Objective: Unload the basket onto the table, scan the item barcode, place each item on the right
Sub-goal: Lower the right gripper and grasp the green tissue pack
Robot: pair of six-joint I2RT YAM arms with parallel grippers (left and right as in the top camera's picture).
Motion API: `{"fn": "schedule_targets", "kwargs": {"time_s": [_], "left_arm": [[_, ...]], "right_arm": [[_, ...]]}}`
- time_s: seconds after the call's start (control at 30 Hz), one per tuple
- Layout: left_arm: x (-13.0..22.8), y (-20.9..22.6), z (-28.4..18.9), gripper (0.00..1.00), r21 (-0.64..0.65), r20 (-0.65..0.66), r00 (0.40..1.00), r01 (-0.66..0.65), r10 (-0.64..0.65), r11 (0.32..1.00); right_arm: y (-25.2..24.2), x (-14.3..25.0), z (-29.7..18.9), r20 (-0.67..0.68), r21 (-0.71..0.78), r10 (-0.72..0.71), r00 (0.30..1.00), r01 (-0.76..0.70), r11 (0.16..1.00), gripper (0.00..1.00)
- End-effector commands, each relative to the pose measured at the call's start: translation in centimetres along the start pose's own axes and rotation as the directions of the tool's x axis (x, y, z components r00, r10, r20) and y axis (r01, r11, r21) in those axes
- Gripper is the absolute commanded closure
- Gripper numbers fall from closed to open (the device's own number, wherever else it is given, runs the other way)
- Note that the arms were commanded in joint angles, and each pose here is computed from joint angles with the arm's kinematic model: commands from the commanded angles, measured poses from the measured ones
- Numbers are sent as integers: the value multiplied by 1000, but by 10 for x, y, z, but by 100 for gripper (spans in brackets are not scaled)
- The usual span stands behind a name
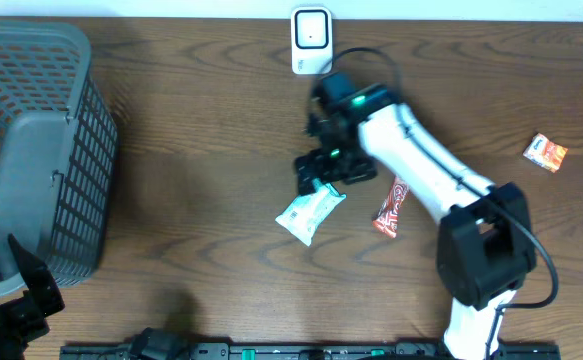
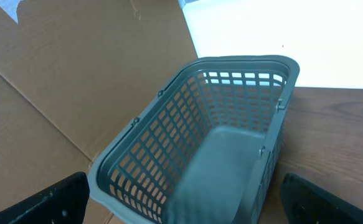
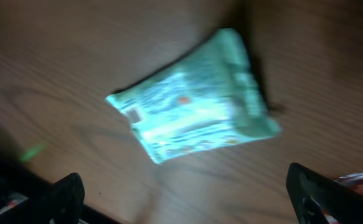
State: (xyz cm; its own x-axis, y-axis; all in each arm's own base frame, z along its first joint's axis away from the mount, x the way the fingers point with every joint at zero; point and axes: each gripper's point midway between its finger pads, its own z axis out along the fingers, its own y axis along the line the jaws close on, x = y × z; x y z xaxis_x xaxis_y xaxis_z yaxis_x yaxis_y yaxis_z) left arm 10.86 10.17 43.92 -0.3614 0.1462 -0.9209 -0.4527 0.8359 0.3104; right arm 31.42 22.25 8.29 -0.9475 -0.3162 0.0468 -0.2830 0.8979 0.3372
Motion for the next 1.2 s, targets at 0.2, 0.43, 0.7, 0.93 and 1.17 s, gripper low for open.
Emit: {"fn": "schedule_targets", "kwargs": {"time_s": [0.2, 0.43, 0.7, 0.93, 1.17], "left_arm": [[0, 2, 0, 2, -10, -2, 1000, 13, -13, 1000], [0, 2, 0, 2, -10, -2, 1000, 13, -13, 1000], [0, 2, 0, 2, -10, -2, 1000, 13, -13, 1000], [0, 2, 0, 2, -10, -2, 1000, 13, -13, 1000], [0, 2, 0, 2, -10, -2, 1000, 13, -13, 1000]], "right_arm": [[-3, 25, 29, -151, -199, 405, 902, -429, 881, 1], [-14, 33, 79, -163, -176, 655, 738, -675, 717, 1], [-52, 40, 116, -14, -80, 836, 548, -834, 545, 9], [-64, 43, 134, 96, -72, 834, 544, -832, 551, 35], [-66, 39, 135, 135, -76, 810, 570, -809, 582, 99]]}}
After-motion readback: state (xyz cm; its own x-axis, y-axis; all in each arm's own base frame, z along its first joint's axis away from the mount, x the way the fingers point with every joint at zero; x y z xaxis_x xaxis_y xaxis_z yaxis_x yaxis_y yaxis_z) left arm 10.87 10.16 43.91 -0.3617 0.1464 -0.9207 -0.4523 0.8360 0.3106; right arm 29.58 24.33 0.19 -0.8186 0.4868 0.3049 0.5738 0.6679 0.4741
